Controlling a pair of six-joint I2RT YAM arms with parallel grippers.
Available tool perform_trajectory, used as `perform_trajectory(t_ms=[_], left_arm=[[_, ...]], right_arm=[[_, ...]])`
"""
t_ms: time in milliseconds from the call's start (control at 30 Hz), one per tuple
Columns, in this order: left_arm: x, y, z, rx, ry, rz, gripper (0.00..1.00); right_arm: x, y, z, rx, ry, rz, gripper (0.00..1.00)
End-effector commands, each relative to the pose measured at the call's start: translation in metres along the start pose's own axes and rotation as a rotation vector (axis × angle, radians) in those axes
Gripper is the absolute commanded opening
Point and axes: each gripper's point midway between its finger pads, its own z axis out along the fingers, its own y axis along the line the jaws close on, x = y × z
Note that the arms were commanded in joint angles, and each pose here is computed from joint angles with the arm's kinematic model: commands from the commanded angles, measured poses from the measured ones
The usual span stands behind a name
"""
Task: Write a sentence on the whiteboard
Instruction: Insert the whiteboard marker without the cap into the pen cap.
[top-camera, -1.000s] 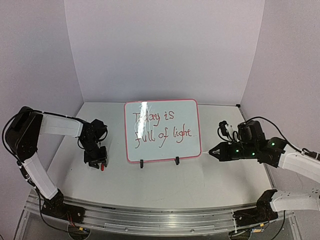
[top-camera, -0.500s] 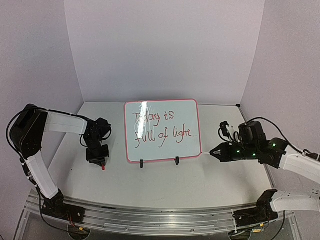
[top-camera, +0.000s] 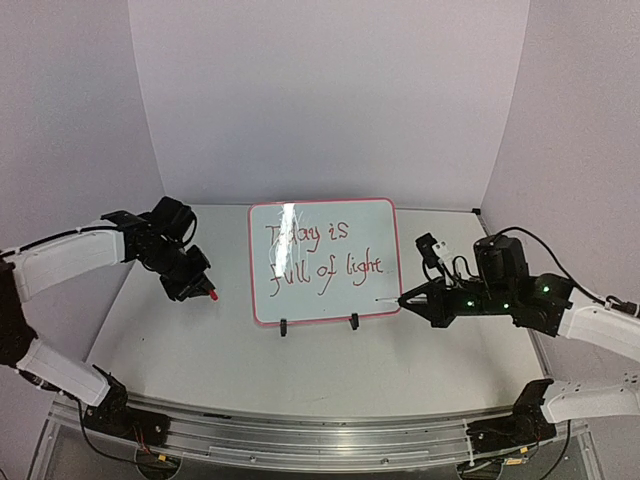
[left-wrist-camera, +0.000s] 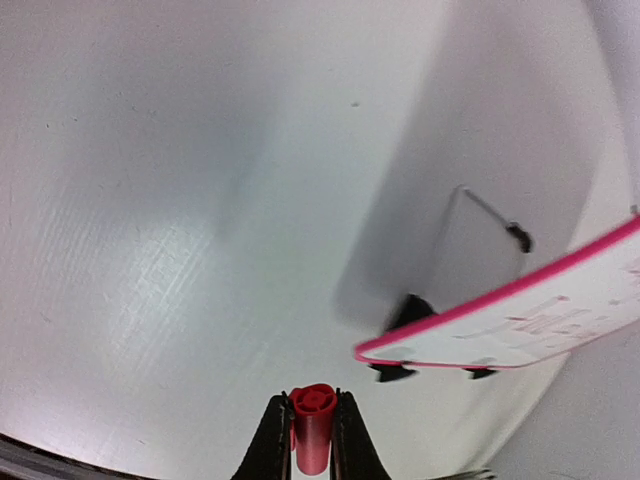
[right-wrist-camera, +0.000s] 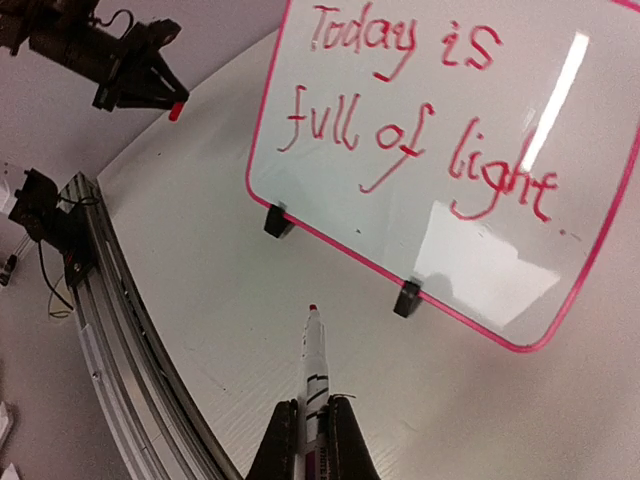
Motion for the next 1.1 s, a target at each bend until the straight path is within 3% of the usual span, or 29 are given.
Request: perform_trajectory(t_ms=[0, 100, 300, 467, 1067], left_arm=[[0.012, -0.021, -0.043, 0.16, 0.03, -0.297, 0.0], [0.017, -0.014, -0.051, 0.135, 0.045, -0.389, 0.0], [0.032, -0.015, -0.041, 0.017, 0.159, -0.405, 0.0], [0.044, -0.03, -0.024, 0.059, 0.252, -0.457, 0.0], [0.042, -0.039, -0.034, 0.062, 0.252, -0.46, 0.0]], right_arm=[[-0.057, 0.043, 0.009, -0.016, -0.136, -0.282, 0.0], [-0.066, 0.056, 0.04, -0.015, -0.098, -0.315, 0.0], [-0.088, 0.098, 0.081, -0.072, -0.093, -0.309, 0.0], [-0.089, 0.127, 0.11, -0.112, -0.113, -0.313, 0.0], [-0.102, 0.162, 0.185, -0.146, -0.121, -0.21, 0.0]])
